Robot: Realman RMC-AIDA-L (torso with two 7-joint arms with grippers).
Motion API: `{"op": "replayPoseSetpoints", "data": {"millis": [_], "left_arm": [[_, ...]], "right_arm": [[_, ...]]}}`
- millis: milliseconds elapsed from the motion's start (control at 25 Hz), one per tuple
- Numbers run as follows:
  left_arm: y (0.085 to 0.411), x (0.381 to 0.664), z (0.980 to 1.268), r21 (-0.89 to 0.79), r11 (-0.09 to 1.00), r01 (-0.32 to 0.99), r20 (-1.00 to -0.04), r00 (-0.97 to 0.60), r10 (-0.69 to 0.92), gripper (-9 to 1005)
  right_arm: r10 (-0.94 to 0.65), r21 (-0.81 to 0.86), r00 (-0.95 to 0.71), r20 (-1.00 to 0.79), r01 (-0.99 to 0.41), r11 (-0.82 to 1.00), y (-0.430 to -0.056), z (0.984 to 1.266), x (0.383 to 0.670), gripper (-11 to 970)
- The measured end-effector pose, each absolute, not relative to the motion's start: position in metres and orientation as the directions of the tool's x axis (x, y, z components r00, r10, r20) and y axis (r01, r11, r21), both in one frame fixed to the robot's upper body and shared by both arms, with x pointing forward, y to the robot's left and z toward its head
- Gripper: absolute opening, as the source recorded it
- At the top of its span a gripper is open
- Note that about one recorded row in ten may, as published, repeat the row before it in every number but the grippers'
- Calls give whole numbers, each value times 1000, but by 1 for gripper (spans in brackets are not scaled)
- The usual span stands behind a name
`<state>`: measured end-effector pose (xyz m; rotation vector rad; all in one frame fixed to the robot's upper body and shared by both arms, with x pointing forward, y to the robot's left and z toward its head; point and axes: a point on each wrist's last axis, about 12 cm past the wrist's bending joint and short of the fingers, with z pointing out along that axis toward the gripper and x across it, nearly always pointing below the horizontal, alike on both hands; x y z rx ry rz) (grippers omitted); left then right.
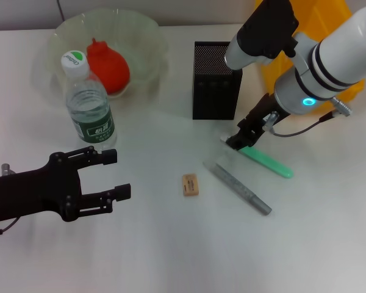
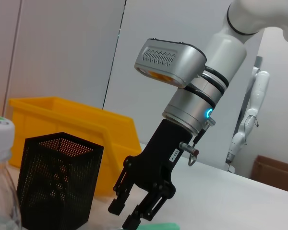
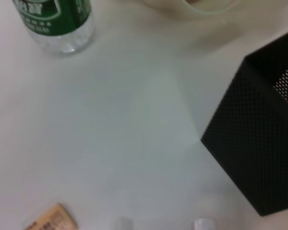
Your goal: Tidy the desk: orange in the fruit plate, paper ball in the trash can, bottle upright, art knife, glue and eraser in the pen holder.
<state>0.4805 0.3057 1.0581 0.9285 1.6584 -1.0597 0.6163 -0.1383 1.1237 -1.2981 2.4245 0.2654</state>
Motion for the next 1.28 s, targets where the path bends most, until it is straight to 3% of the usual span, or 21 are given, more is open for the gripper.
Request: {"op": "replayPoseSetpoints", "data": {"millis": [480,680,1160,1280], "left_arm": [[303,481,1056,-234,349,908,-951,-288,112,785],[304,481,1056,-234,351,907,-951,-288,110,785],[305,480,1055,-236,359,903,-951,-291,107,785],[307,477,1054,-239,364,900,-950,-295,106,785]], "right_arm": [[-752,-8,-511,-416,-825,565,-136,1112,619,451],[-765,-16,-501,-405,-832,554,-134,1109,618,261],[-763,-6,-498,-412,-836,549,-132,1111,617,183],[-724,15,-500,-475,-827,562,-138,1124,613,182]]}}
